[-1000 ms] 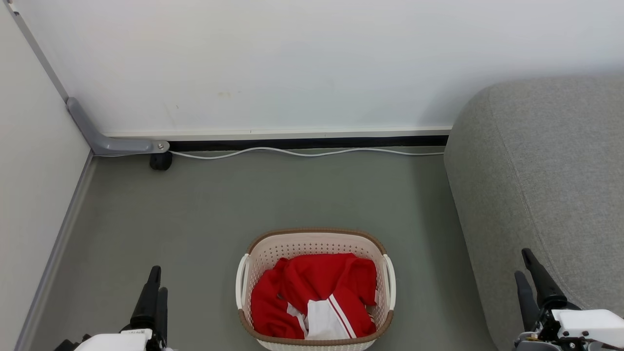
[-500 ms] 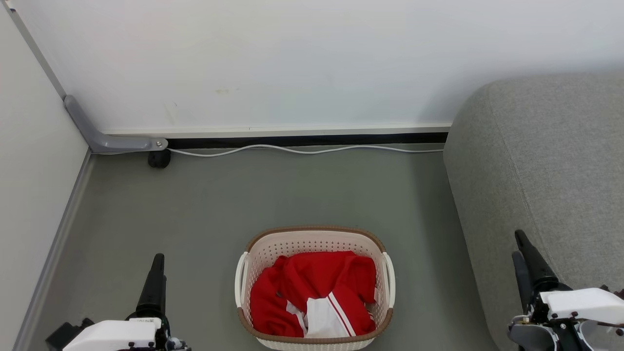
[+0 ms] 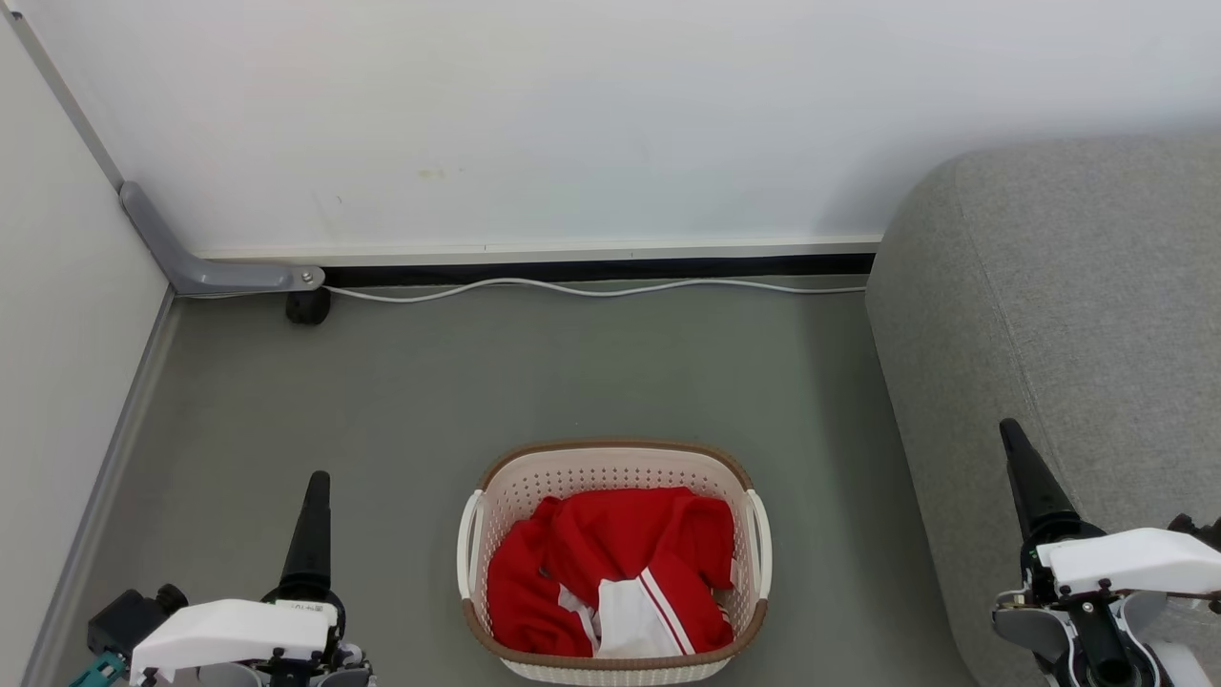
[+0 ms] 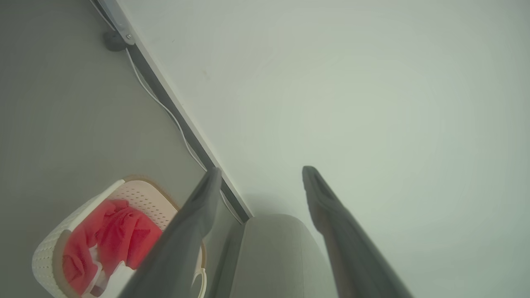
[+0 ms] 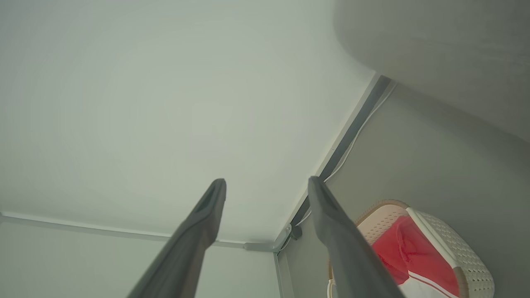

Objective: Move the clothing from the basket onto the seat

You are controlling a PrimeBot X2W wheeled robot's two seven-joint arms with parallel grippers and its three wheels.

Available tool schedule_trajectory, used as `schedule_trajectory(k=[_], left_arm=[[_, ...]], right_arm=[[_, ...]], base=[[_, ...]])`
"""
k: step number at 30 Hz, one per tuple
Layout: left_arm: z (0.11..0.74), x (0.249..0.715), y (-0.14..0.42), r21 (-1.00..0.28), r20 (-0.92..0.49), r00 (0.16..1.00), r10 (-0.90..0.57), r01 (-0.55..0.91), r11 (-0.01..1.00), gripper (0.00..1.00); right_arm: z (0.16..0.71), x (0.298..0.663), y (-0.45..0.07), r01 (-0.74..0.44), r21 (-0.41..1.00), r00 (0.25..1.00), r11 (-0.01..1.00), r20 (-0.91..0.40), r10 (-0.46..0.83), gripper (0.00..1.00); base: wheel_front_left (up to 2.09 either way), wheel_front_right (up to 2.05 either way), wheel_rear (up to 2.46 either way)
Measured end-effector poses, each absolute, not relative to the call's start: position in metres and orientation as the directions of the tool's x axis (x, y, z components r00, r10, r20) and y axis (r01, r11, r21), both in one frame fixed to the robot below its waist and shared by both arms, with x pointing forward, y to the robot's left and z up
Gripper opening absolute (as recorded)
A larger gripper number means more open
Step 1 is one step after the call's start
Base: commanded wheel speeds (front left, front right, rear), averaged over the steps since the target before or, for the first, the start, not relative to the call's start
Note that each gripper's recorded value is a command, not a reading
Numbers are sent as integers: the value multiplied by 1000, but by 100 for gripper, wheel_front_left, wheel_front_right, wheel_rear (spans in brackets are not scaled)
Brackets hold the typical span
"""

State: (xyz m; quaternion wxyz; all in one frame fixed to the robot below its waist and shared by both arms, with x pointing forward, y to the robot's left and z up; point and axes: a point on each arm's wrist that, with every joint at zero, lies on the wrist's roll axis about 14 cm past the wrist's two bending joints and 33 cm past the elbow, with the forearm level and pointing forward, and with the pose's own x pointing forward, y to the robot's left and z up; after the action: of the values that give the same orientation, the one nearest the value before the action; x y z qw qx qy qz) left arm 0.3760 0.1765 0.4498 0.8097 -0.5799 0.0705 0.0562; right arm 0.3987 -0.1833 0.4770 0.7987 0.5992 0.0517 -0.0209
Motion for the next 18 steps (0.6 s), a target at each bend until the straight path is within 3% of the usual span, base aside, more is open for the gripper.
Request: schedule_trajectory(k=[18], left_arm=[[455, 387, 166, -797, -155, 988, -20, -113, 593, 100]], right_arm=[[485, 413, -178, 28, 810, 994, 585, -85, 70, 100]], base=[[0, 0, 0]])
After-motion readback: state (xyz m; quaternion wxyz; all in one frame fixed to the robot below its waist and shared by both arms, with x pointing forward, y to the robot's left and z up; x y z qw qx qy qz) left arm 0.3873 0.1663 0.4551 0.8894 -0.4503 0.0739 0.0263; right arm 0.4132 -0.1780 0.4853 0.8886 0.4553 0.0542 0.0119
